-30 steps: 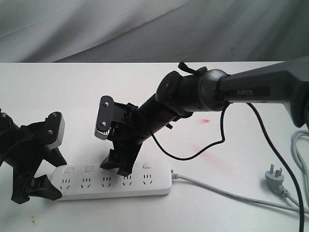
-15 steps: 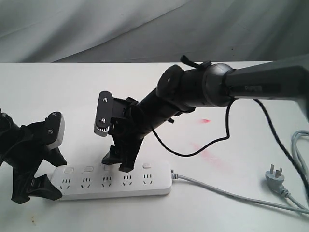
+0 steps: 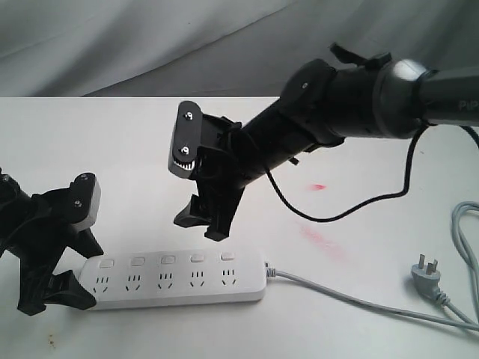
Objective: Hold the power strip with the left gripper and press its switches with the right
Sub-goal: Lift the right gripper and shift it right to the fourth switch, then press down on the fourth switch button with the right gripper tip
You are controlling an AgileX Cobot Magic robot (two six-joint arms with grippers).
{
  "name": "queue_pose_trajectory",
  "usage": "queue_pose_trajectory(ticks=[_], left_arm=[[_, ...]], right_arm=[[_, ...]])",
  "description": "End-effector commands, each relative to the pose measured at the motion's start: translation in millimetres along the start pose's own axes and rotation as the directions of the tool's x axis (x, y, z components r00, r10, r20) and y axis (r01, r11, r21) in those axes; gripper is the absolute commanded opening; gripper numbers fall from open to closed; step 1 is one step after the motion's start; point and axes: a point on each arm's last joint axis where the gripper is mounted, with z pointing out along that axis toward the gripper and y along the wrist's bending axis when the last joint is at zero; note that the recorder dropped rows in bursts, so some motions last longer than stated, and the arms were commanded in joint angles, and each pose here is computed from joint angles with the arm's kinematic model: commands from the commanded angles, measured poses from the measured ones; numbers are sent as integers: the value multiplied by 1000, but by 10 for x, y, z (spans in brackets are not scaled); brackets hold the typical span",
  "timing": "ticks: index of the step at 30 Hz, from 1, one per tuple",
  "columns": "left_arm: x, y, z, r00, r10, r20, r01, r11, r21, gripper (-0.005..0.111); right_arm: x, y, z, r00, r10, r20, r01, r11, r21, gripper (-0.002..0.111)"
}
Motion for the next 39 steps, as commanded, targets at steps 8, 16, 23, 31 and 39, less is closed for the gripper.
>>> queue_pose_trajectory(ticks=[8,16,23,31,39], left_arm=[[-19,1,-1,1000,-7,8,7,1000,0,40],[-19,1,-1,1000,-5,8,5,1000,0,40],[-19,1,-1,1000,-7,8,7,1000,0,40],[-19,1,-1,1000,-7,8,7,1000,0,40],[-19,1,-1,1000,-7,8,7,1000,0,40]], right_arm=[[215,125,155,997,72,35,-72,997,-6,68],[412,145,337,989,143,-26,-144,989,-41,68],[514,44,270,983,182,-27,-183,983,-19,68],[503,65,273,984,179,-23,-180,983,-38,68],[495,71,273,982,187,-16,-187,981,-46,68]])
